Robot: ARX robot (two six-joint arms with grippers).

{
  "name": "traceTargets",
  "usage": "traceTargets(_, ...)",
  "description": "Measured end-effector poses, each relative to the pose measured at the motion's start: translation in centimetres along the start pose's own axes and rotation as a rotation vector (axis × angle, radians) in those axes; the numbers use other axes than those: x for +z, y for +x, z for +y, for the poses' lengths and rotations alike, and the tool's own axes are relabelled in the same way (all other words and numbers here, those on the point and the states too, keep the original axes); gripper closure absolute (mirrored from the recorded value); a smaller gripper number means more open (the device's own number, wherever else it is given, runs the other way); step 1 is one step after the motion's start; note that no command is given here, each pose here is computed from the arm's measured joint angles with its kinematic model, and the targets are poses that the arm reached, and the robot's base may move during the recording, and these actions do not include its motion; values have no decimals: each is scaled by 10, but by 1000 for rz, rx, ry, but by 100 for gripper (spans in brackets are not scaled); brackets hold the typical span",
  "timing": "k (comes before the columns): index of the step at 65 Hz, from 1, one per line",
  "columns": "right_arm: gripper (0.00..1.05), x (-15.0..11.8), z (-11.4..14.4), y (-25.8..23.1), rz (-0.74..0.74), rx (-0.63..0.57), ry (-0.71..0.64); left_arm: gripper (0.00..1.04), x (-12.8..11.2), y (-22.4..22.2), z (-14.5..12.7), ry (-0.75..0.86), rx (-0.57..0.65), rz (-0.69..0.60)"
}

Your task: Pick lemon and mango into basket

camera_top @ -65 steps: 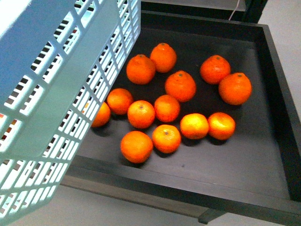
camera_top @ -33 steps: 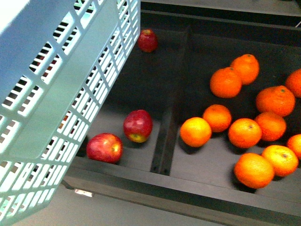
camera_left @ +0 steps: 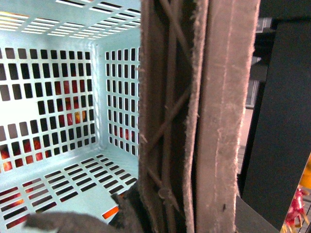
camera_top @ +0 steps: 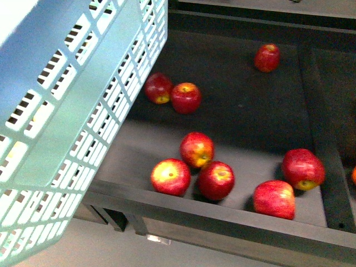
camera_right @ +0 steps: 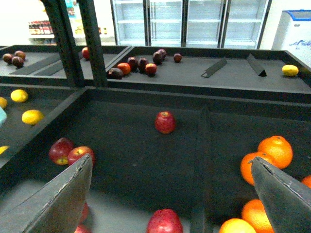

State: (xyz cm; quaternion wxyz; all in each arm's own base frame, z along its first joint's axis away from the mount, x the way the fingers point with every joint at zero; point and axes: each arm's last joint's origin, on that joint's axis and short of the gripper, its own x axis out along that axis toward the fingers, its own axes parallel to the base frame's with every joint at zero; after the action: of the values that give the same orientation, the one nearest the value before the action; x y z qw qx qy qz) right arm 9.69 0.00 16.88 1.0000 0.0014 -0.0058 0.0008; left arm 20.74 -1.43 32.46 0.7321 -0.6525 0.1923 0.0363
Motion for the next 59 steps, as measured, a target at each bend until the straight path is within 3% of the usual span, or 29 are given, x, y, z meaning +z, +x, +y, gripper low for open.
traceTargets(59, 9, 0, 0, 0, 0, -2, 0, 90, 0, 0, 0, 0, 0, -2)
